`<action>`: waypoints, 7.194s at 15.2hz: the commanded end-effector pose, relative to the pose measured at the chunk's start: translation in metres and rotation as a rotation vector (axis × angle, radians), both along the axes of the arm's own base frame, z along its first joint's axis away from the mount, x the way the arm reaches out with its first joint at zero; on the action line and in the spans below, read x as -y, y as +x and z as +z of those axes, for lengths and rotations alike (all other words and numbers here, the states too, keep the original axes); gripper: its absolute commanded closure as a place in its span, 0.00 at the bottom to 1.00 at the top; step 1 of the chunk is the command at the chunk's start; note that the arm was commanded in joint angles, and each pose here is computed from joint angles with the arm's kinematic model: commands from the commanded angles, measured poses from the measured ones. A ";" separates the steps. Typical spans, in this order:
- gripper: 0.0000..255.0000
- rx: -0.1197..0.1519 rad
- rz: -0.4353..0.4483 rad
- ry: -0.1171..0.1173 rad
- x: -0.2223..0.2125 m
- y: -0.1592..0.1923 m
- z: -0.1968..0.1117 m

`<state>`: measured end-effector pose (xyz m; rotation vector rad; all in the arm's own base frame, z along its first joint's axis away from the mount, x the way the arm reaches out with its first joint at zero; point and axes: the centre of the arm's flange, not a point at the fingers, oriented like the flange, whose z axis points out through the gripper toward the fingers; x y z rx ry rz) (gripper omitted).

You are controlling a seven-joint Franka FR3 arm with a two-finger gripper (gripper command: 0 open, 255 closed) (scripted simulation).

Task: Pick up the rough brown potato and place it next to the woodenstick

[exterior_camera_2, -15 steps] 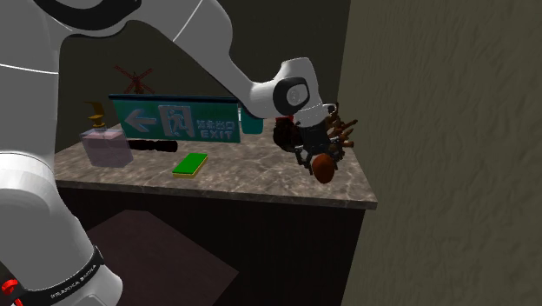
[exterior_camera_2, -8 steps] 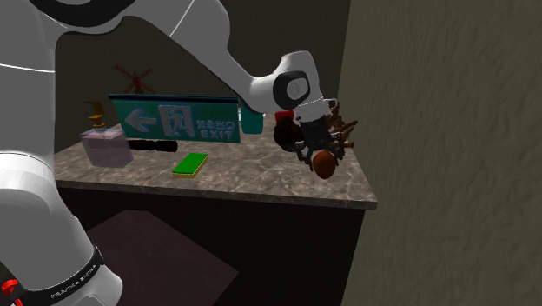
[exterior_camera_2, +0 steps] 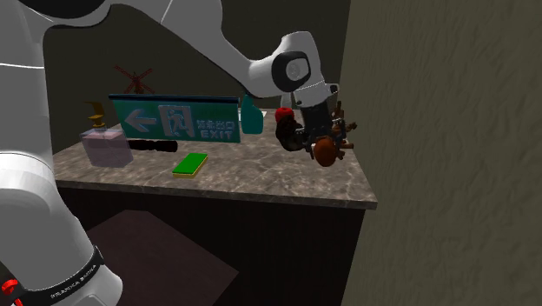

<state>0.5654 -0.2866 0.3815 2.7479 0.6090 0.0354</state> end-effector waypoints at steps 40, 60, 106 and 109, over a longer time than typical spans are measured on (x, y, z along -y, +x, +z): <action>1.00 0.000 0.000 0.000 -0.265 -0.148 0.091; 1.00 0.000 0.000 0.000 -0.495 -0.277 0.092; 1.00 0.000 0.000 0.000 -0.837 -0.468 0.003; 1.00 0.000 0.000 0.000 -0.837 -0.468 -0.013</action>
